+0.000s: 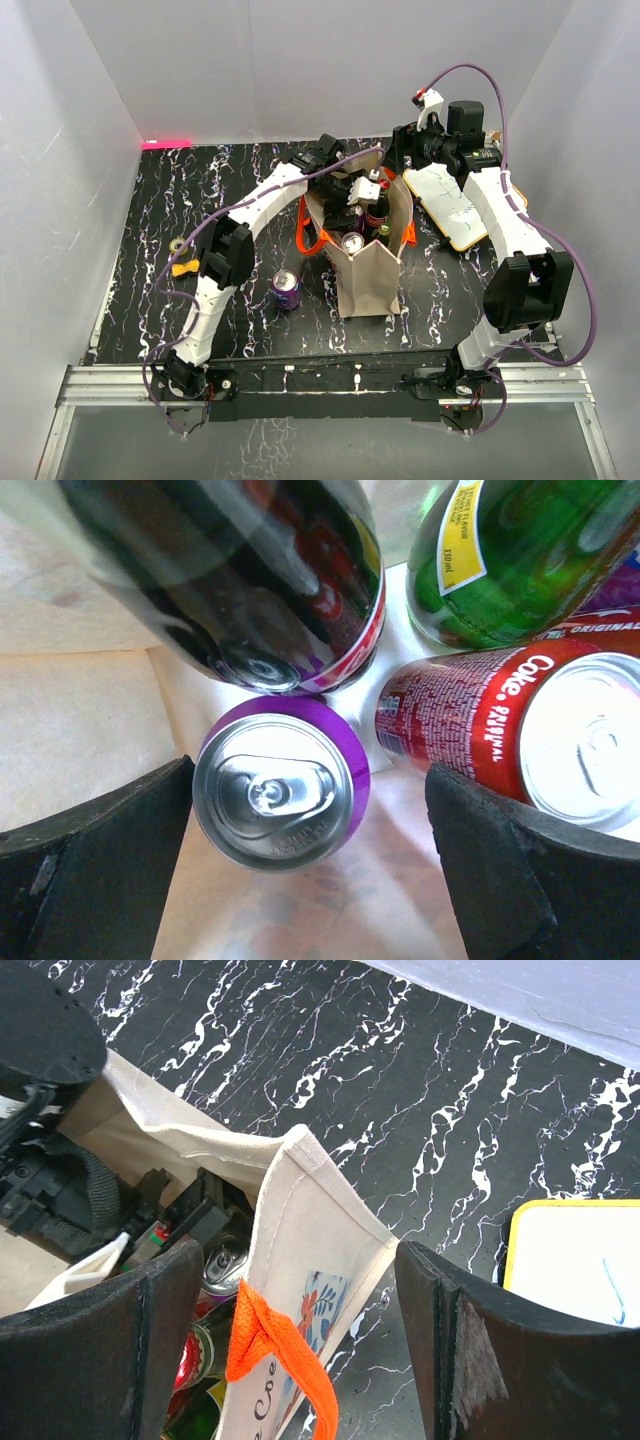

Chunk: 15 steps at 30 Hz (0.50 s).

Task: Place the beverage into the canvas bag
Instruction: Place the drink in the canvas bag, then pick up the drink from the center of the board.

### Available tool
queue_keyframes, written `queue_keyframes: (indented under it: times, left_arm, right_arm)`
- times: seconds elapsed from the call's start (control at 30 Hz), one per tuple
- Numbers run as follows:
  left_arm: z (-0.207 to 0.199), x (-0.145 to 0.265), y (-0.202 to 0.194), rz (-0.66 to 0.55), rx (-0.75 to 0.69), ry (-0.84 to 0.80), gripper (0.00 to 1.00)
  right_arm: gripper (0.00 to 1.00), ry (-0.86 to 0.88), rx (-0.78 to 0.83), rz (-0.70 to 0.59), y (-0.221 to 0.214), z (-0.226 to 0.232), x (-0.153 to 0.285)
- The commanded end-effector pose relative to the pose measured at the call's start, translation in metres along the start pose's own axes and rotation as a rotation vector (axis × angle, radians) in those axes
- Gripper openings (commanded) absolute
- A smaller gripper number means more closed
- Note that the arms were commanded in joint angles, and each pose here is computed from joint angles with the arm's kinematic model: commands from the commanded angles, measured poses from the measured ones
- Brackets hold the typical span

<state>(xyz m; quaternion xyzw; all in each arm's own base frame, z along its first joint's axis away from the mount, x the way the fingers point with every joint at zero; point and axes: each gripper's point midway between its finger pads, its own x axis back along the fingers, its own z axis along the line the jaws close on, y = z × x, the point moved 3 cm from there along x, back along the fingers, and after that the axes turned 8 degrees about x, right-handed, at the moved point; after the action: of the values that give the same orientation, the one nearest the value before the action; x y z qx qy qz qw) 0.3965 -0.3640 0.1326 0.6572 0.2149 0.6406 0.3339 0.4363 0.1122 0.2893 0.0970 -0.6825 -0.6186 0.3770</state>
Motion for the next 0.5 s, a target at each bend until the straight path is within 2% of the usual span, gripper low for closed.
queue_keyframes:
  times: [0.0, 0.3, 0.47]
  left_arm:
    - [-0.004, 0.048, 0.048, -0.079, -0.061, 0.090, 0.97]
    - [-0.008, 0.077, 0.067, -0.120, -0.035, 0.153, 0.97]
    - [-0.011, 0.102, 0.091, -0.192, -0.015, 0.215, 0.97]
  right_arm:
    - [0.79, -0.034, 0.052, -0.070, 0.025, -0.001, 0.012]
    - [0.79, -0.036, 0.050, -0.087, 0.030, 0.001, 0.016]
    - [0.79, -0.042, 0.057, -0.101, 0.035, 0.002, 0.021]
